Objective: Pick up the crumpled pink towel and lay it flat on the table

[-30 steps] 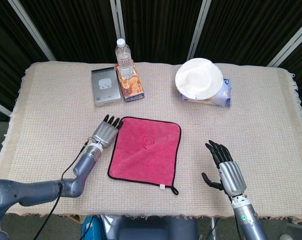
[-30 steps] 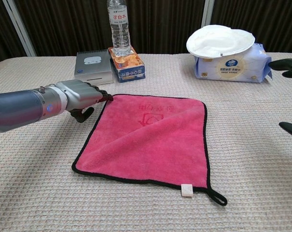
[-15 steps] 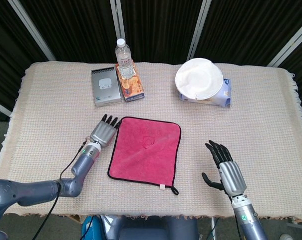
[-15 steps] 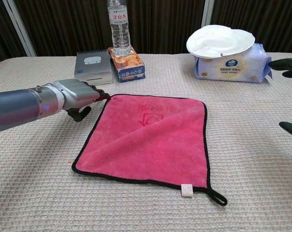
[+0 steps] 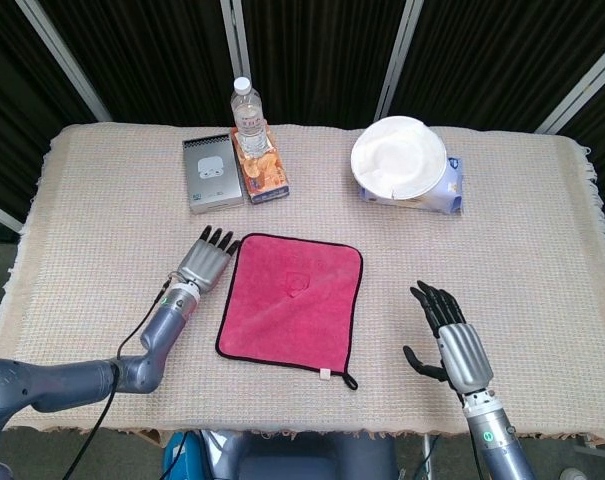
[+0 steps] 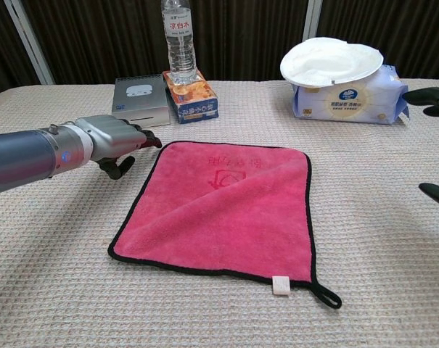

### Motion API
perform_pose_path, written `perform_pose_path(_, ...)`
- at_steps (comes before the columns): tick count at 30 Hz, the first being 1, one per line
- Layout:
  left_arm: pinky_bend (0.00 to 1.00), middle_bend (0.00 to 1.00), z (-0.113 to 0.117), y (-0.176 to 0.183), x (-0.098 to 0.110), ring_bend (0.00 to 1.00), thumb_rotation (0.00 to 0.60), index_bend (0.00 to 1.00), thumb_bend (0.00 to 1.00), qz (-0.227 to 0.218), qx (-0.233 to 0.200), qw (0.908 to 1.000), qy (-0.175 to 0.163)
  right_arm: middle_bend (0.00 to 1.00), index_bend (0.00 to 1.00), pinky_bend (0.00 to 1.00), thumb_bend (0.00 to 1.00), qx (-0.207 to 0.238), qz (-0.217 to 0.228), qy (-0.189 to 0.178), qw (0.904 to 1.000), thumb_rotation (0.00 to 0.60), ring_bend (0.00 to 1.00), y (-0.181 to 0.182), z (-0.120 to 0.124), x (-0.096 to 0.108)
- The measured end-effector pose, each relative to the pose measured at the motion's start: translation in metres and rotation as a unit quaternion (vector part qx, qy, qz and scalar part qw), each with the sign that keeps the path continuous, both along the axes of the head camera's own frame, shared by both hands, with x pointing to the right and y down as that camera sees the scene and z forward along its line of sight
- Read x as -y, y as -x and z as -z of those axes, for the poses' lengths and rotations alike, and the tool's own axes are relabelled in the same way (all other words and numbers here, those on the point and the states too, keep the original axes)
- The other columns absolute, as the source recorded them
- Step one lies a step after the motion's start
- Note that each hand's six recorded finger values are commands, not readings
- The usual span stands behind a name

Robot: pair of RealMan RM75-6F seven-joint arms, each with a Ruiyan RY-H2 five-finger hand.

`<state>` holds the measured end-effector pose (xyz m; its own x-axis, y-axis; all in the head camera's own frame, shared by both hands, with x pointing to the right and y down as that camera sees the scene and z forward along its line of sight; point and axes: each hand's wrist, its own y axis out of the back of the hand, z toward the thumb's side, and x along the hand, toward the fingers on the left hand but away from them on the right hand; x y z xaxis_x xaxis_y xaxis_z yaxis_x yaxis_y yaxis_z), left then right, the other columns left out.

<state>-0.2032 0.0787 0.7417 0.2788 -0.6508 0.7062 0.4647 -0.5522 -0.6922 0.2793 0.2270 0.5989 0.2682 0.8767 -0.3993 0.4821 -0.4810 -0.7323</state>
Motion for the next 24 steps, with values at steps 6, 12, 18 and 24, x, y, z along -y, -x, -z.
perform_pose_path(6,0.0,0.0,0.027,0.007,0.01,0.0,0.6,0.0,0.44,0.034,-0.051,0.9977,-0.027,0.0,0.0,0.0,0.35,-0.005,-0.003,0.0,1.0,0.6,0.0,-0.004,-0.001,0.002)
perform_pose_path(12,0.0,0.0,0.07,0.036,0.011,0.0,0.6,0.0,0.21,0.106,-0.133,0.9837,-0.06,0.0,0.0,0.0,0.35,-0.02,-0.006,-0.007,0.9998,0.6,0.0,-0.013,-0.002,0.007)
perform_pose_path(18,0.0,0.0,0.11,0.088,-0.015,0.0,0.6,0.0,0.09,0.196,-0.204,0.9543,-0.097,0.0,0.0,0.0,0.35,-0.061,0.0,-0.015,0.998,0.6,0.0,-0.026,-0.006,0.013)
perform_pose_path(24,0.0,0.0,0.138,0.144,-0.068,0.0,0.6,0.0,0.05,0.241,-0.215,0.9369,-0.135,0.0,0.0,0.0,0.35,-0.099,0.007,-0.026,0.9948,0.6,0.0,-0.041,-0.006,0.01)
